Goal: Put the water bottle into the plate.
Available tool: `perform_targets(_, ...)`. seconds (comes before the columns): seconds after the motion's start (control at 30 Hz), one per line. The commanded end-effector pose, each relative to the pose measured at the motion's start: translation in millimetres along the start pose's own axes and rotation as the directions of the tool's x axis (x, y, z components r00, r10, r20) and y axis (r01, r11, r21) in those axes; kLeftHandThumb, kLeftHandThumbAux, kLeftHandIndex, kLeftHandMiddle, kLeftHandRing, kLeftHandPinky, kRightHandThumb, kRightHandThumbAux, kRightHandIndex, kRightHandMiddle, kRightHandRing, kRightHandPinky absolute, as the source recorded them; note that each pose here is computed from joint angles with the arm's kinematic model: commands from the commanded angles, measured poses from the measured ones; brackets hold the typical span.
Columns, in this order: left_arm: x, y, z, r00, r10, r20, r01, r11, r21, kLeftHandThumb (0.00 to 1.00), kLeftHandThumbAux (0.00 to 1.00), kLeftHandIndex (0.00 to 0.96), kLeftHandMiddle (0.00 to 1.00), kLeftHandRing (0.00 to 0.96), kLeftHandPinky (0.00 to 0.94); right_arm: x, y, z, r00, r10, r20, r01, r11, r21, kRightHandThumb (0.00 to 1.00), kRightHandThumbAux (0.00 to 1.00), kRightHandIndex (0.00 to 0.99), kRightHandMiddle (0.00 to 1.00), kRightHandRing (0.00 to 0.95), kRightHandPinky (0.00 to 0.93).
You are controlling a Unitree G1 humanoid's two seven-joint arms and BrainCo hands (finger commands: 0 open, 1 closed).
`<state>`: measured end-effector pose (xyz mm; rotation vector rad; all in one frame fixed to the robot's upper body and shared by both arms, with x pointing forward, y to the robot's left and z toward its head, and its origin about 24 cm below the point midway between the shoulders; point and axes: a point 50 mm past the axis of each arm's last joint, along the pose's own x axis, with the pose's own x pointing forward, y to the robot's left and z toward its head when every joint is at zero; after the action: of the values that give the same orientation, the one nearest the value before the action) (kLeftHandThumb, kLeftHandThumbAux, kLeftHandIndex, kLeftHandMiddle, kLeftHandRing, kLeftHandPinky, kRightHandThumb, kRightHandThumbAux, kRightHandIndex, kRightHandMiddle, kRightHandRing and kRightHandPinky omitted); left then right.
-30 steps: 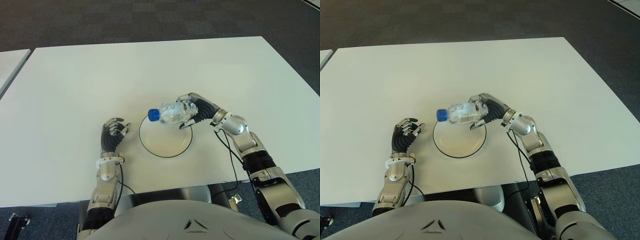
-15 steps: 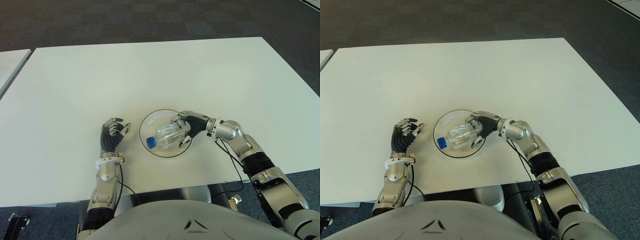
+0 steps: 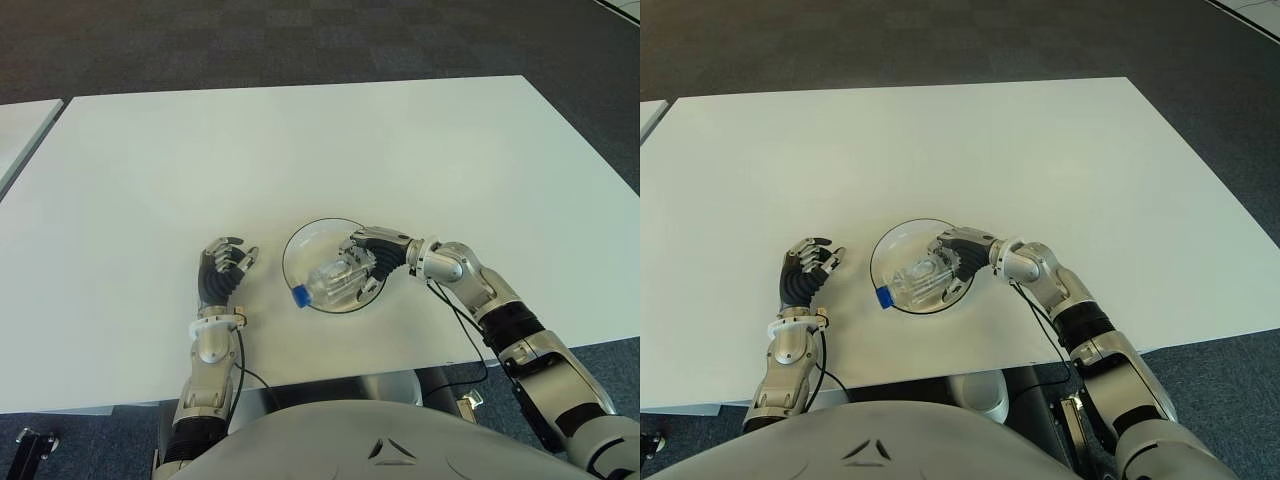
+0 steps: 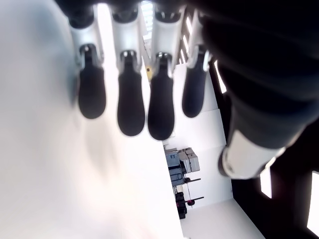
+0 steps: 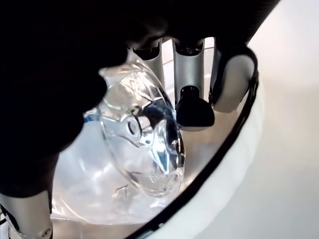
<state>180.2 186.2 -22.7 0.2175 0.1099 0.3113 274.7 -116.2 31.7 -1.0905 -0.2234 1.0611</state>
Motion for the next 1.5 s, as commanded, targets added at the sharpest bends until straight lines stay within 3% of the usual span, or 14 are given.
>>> perform_targets(0.03, -2.6, -0.1, -2.3, 1.0, 0.008, -0.006, -0.008, 1.0, -0.001, 0.698, 0.719, 0.429, 0.61, 0.611, 0.602, 2.1, 5.2, -5.3, 1.0, 0.014, -0.003, -0.015, 0.999, -0.051, 0.7, 0.731, 0.437, 0.865, 0.857, 0.857)
perform_targets(0.27, -3.4, 0.3, -1.5, 1.0, 0.011, -0.001, -0.011, 1.0, 0.005, 0.699, 0.719, 0.428, 0.612, 0.612, 0.604, 5.0, 7.1, -9.0, 1.0, -0.007, 0.004, 0.007, 0.995, -0.1, 0.698, 0.733, 0.437, 0.861, 0.852, 0.832)
perform_targets(0.5, -3.6, 0.1, -1.5, 1.0, 0.016, -0.005, -0.016, 1.0, 0.006, 0.699, 0.719, 0.429, 0.613, 0.611, 0.6, 8.3, 7.6, -9.1, 0.999, -0.017, 0.027, 0.022, 0.985, -0.17, 0.694, 0.732, 0.434, 0.796, 0.794, 0.737)
perform_targets(0.87, -4.0, 0.2, -1.6, 1.0, 0.012, -0.003, -0.012, 1.0, 0.022, 0.699, 0.718, 0.43, 0.62, 0.617, 0.604, 10.2, 5.3, -5.8, 0.985, -0.15, 0.085, 0.159, 0.981, -0.11, 0.696, 0.728, 0.425, 0.638, 0.679, 0.68)
perform_targets(1.03, -4.2, -0.2, -1.8, 1.0, 0.017, -0.006, -0.017, 1.0, 0.023, 0.7, 0.718, 0.43, 0.62, 0.615, 0.603, 10.5, 3.4, -3.9, 0.967, -0.232, 0.102, 0.239, 0.969, -0.06, 0.688, 0.73, 0.411, 0.416, 0.529, 0.57)
perform_targets(1.13, -4.2, -0.5, -1.6, 1.0, 0.018, -0.005, -0.018, 1.0, 0.024, 0.7, 0.719, 0.43, 0.62, 0.616, 0.607, 10.4, 2.4, -3.3, 0.959, -0.263, 0.107, 0.269, 0.962, -0.043, 0.684, 0.731, 0.407, 0.362, 0.485, 0.54)
perform_targets(1.33, -3.8, -1.0, -1.4, 1.0, 0.016, -0.004, -0.016, 1.0, 0.026, 0.7, 0.719, 0.43, 0.618, 0.619, 0.609, 11.3, -6.8, 0.8, 0.923, -0.359, 0.14, 0.364, 0.931, -0.012, 0.691, 0.728, 0.407, 0.343, 0.457, 0.539)
perform_targets(1.5, -3.1, -1.5, -1.4, 1.0, 0.014, -0.006, -0.013, 1.0, 0.026, 0.699, 0.719, 0.43, 0.618, 0.617, 0.606, 11.1, -22.0, 5.0, 0.868, -0.457, 0.193, 0.46, 0.887, 0.031, 0.697, 0.726, 0.409, 0.367, 0.468, 0.541)
